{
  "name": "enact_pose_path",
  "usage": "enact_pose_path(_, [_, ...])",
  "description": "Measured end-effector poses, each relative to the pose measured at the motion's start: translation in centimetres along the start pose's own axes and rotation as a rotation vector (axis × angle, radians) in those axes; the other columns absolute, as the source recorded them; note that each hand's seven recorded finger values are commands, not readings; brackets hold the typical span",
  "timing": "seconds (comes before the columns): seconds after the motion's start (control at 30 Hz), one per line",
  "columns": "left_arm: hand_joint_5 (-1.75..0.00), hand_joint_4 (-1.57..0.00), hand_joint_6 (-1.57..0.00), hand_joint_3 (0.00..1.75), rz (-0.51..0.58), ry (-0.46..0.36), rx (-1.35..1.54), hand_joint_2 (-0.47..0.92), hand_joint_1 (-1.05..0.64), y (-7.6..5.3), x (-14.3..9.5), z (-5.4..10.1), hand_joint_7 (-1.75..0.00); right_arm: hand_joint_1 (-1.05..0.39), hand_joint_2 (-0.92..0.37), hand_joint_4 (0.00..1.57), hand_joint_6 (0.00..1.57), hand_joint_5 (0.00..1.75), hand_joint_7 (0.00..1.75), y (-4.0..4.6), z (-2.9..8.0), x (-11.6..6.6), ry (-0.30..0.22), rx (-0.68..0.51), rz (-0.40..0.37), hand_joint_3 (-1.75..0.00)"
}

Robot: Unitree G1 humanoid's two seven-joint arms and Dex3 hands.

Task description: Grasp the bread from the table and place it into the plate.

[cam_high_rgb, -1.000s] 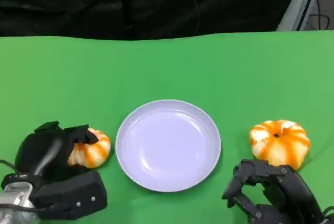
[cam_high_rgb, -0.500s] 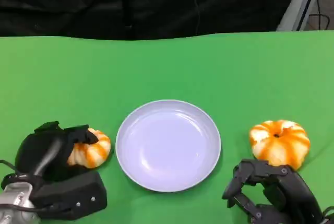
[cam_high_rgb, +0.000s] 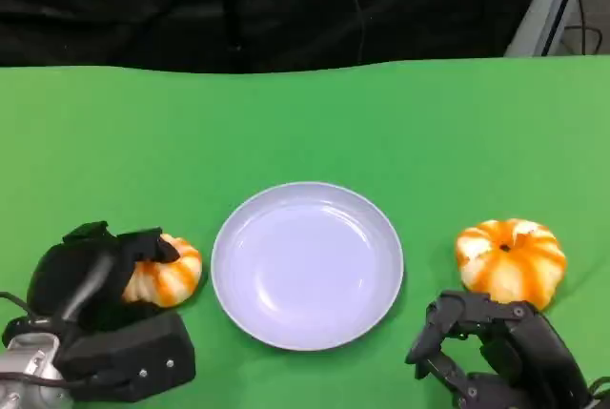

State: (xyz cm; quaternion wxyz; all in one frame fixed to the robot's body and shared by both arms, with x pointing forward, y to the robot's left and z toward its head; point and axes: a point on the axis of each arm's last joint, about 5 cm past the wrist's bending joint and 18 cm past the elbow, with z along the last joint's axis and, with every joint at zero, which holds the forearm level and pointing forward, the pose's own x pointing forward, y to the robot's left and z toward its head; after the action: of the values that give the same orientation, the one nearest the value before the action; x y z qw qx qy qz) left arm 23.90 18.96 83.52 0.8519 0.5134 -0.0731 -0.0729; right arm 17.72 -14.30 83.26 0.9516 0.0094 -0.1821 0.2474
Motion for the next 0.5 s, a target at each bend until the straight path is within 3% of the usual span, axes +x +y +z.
enact_pose_path(0.3, [-1.59, -0.55, -0.76, 0.06, 0.000, 0.000, 0.000, 0.92, -0.08, -0.01, 0.00, 0.00, -1.08, -0.13, -0.69, 0.76, 0.84, 1.51, 1.13, 0.01, 0.00, 0.01, 0.001, -0.001, -0.002, -0.74])
enact_pose_path(0.37, [-1.59, -0.55, -0.78, 0.04, 0.000, 0.000, 0.000, 0.92, -0.07, -0.01, -0.01, 0.00, -1.03, -0.12, -0.69, 0.76, 0.84, 1.51, 1.12, 0.01, 0.00, 0.01, 0.001, -0.001, -0.002, -0.74])
enact_pose_path(0.5, [-1.58, -0.54, -0.81, 0.02, 0.114, -0.051, 0.016, 0.92, -0.06, 0.24, -0.57, 0.77, -0.95, -0.11, -0.69, 0.75, 0.85, 1.51, 1.11, -0.02, 0.01, 0.08, -0.003, -0.001, 0.001, -0.75])
